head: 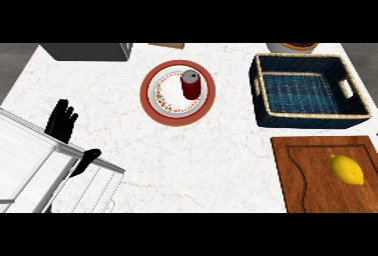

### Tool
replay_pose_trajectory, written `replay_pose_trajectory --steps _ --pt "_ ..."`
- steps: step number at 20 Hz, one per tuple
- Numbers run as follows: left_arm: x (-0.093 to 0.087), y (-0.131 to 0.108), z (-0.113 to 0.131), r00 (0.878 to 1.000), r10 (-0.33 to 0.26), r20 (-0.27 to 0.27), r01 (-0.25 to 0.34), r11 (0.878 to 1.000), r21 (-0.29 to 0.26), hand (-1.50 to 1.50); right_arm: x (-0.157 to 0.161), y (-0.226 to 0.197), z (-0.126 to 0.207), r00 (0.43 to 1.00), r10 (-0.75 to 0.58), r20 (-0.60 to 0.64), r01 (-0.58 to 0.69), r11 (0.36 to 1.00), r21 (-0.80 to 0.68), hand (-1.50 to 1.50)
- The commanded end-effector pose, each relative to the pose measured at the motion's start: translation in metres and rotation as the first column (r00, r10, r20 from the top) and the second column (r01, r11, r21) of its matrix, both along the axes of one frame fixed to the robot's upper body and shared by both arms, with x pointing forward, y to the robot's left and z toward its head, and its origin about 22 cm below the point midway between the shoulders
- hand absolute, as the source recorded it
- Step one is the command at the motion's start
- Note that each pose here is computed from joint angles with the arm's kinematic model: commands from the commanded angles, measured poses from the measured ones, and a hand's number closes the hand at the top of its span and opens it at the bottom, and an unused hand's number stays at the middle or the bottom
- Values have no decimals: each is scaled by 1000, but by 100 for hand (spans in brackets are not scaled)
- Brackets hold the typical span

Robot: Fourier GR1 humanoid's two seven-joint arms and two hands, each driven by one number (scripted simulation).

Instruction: Pick the lemon from the cutting board and place it in the basket

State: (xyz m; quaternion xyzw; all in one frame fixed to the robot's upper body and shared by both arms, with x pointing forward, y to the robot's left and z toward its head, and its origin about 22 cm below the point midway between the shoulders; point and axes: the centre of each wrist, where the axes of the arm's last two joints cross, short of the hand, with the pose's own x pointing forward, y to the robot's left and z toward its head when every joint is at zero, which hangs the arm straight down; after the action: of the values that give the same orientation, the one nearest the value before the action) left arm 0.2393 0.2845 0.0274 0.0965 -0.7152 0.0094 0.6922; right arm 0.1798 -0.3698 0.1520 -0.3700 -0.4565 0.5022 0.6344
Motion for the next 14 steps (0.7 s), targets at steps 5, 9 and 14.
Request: replay_pose_trajectory --steps 5,9,14 --pt "4 -37 4 996 -50 72 56 994 -92 0 -5 1 -31 999 22 28 -22 1000 -2 -150" --pt "-3 -31 14 996 -63 68 70 993 -99 0 17 -8 -37 998 -24 59 26 999 -20 -150" --pt "4 -37 -13 996 -51 70 57 994 -90 0 16 0 -64 999 -1 44 2 1000 -9 -150"
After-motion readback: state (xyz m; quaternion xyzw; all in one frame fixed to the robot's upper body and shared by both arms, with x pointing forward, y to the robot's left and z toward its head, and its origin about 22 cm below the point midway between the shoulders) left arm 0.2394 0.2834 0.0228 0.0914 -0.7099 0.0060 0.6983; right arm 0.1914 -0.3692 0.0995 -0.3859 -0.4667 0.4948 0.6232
